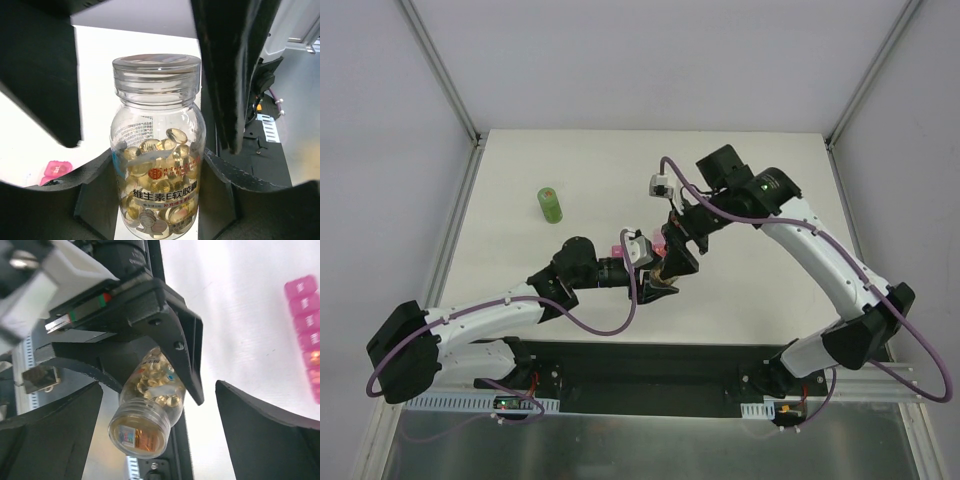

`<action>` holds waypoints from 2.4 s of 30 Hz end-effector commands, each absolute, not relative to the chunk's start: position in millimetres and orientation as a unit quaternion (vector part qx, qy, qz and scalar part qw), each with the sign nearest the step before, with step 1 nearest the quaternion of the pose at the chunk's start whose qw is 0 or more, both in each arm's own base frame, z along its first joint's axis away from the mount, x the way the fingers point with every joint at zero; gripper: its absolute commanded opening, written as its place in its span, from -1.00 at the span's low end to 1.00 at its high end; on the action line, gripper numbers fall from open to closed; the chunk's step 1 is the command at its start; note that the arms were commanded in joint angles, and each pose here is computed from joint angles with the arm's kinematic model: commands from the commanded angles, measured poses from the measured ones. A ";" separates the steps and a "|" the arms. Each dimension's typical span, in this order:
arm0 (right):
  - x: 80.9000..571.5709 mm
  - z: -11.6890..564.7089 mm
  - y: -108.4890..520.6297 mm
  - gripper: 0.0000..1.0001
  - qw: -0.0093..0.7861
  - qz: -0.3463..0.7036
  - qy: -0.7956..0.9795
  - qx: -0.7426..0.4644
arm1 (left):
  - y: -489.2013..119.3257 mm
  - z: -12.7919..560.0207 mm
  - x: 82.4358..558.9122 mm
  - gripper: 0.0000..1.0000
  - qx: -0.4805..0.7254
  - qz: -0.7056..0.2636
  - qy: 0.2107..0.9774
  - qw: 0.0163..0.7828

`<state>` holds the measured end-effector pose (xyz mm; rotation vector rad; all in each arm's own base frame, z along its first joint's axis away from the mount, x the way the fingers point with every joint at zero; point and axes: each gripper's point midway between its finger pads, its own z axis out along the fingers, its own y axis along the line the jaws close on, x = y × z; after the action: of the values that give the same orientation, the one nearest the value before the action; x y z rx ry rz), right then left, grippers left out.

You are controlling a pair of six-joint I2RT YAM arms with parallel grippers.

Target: Sort the pills into containers

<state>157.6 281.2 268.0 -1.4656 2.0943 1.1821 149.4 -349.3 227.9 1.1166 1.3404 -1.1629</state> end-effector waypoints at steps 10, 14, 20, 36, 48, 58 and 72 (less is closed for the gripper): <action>133.4 336.7 251.0 0.93 0.305 0.373 0.570 -0.666 | -347.2 263.1 123.3 -1.00 0.469 -0.533 0.501 0.495; 98.3 316.5 229.1 0.93 0.335 0.342 0.364 -0.799 | -346.1 261.0 106.7 -1.00 0.486 -0.559 0.492 0.458; 98.1 309.2 240.7 0.98 0.312 0.380 0.343 -0.800 | -343.7 257.7 95.0 -1.00 0.495 -0.576 0.488 0.430; 95.4 305.5 249.4 0.47 0.275 0.412 0.382 -0.780 | -346.3 255.2 102.6 -1.00 0.495 -0.562 0.499 0.437; 94.9 293.0 247.7 0.06 0.273 0.396 0.389 -0.786 | -345.3 259.5 108.0 -1.00 0.482 -0.560 0.504 0.447; 105.7 295.8 257.7 -0.33 0.270 0.396 0.460 -0.748 | -341.8 254.9 117.8 -1.00 0.475 -0.533 0.521 0.468; 173.4 256.1 285.5 -0.55 0.212 0.359 0.750 -0.514 | -343.6 289.7 191.7 -1.00 0.357 -0.381 0.557 0.646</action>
<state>156.1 272.1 268.7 -1.6578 1.8488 0.9807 155.0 -338.0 208.4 1.0765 1.4807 -0.9899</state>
